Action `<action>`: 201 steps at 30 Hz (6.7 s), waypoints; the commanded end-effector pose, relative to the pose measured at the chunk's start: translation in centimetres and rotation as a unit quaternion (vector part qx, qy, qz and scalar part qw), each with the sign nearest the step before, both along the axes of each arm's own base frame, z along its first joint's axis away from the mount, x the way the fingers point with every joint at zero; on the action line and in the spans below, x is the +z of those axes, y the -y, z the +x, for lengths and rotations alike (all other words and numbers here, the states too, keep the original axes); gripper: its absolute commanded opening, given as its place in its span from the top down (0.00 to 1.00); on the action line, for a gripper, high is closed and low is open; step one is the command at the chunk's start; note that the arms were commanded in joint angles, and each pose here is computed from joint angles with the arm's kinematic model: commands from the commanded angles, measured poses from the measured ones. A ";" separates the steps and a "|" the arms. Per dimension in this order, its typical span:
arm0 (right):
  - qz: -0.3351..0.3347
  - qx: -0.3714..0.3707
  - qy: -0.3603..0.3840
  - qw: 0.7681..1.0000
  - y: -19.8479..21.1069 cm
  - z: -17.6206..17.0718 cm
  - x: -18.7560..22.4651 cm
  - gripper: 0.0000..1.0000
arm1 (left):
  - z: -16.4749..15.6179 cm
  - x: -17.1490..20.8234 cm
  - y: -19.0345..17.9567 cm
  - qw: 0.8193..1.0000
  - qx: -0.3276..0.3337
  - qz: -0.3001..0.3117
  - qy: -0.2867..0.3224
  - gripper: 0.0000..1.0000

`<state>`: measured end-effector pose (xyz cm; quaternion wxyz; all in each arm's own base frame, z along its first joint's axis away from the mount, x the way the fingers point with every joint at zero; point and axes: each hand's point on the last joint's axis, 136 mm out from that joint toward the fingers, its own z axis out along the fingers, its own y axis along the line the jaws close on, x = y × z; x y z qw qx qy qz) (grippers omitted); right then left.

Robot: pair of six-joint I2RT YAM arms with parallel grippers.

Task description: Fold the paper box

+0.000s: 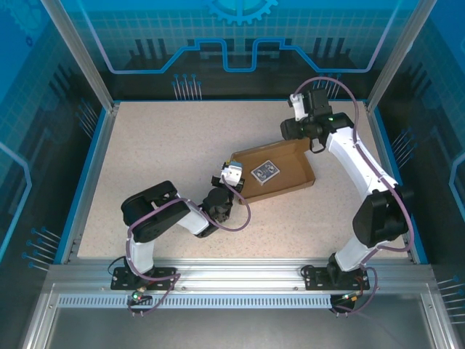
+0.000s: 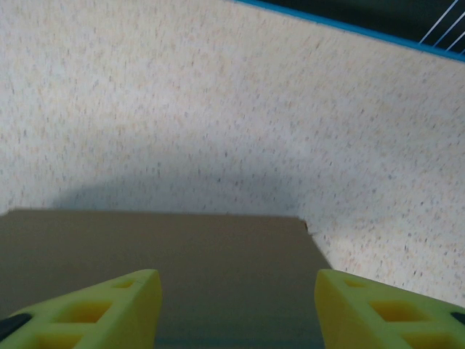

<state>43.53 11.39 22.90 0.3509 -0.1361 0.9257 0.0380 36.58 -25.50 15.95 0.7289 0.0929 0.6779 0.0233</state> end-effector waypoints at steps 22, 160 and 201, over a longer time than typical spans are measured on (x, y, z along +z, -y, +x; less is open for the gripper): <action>-0.004 0.020 -0.064 0.998 -0.6 -2.4 -3.9 0.44 | -1.8 -1.6 1.0 0.999 -0.038 0.018 -0.035 0.76; -0.069 0.128 0.096 0.985 -1.1 -3.5 6.4 0.24 | 4.3 -7.3 -0.7 0.846 -0.101 -0.267 -0.450 0.51; 0.019 -0.042 0.052 0.998 4.9 -14.2 2.9 0.23 | 3.9 0.7 2.3 0.905 -0.325 -0.078 -0.263 0.46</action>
